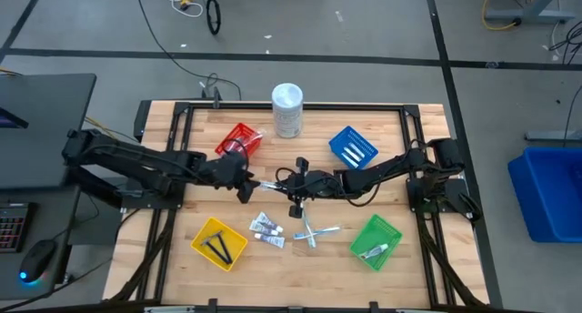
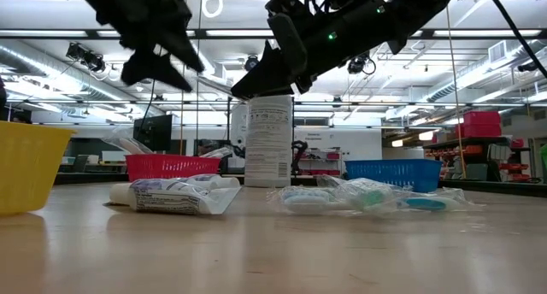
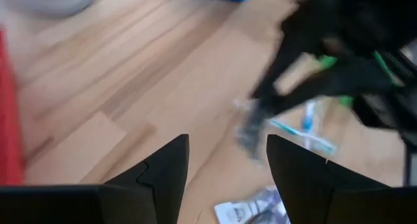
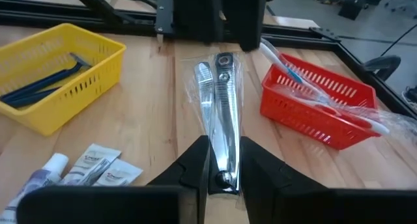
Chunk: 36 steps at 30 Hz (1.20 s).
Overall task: Pick & Place Travel size toiletries
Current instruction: Put the silver nail clipper into the blue basket
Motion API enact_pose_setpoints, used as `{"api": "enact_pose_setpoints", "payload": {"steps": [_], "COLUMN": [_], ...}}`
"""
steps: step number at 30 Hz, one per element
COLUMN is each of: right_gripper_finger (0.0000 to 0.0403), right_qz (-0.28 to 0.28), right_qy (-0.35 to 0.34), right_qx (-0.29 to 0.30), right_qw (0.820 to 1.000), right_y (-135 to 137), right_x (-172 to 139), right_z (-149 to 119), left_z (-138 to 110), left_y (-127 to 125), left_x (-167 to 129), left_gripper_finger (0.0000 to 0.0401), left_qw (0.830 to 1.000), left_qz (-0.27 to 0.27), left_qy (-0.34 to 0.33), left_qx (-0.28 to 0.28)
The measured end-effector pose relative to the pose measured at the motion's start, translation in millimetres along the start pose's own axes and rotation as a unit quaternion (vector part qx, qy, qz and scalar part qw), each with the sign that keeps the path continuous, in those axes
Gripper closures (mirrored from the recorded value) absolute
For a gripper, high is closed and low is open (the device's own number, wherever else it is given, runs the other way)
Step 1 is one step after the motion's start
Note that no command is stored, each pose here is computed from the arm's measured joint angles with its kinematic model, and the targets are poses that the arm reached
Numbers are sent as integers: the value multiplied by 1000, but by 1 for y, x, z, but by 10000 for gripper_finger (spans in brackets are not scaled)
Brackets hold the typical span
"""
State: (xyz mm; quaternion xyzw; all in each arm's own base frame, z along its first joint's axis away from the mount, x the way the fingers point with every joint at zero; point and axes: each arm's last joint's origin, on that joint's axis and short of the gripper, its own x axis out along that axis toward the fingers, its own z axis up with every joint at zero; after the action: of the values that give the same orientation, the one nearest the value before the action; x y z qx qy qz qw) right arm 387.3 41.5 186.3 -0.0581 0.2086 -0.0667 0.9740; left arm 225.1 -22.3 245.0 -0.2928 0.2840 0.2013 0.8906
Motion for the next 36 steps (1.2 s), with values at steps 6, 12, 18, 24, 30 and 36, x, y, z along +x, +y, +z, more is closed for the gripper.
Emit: {"api": "enact_pose_setpoints", "payload": {"steps": [6,12,18,24,30,36], "right_gripper_finger": [333,332,333,333,333,332], "right_qz": [0,0,-1,-16,-16,-26], "right_qy": [0,-2,-34,-64,-62,-61], "right_qx": [0,0,9,1,1,1], "right_qw": [1000,1000,999,998,998,998], "right_y": [0,0,0,-1,-1,-2], "right_x": [0,0,0,-1,-1,-1], "right_z": [0,0,7,13,12,12], "left_z": [3,9,9,9,13,13], "left_y": [-1,-3,-3,-3,-7,-8], "left_x": [2,2,3,2,2,2], "left_gripper_finger": [186,186,186,186,186,193], "left_qw": [999,996,993,992,990,990], "left_qz": [-19,-46,-53,-60,-88,-94], "left_qy": [-20,-30,-21,-12,-23,-22], "left_qx": [-30,-71,-99,-112,-111,-106]}}
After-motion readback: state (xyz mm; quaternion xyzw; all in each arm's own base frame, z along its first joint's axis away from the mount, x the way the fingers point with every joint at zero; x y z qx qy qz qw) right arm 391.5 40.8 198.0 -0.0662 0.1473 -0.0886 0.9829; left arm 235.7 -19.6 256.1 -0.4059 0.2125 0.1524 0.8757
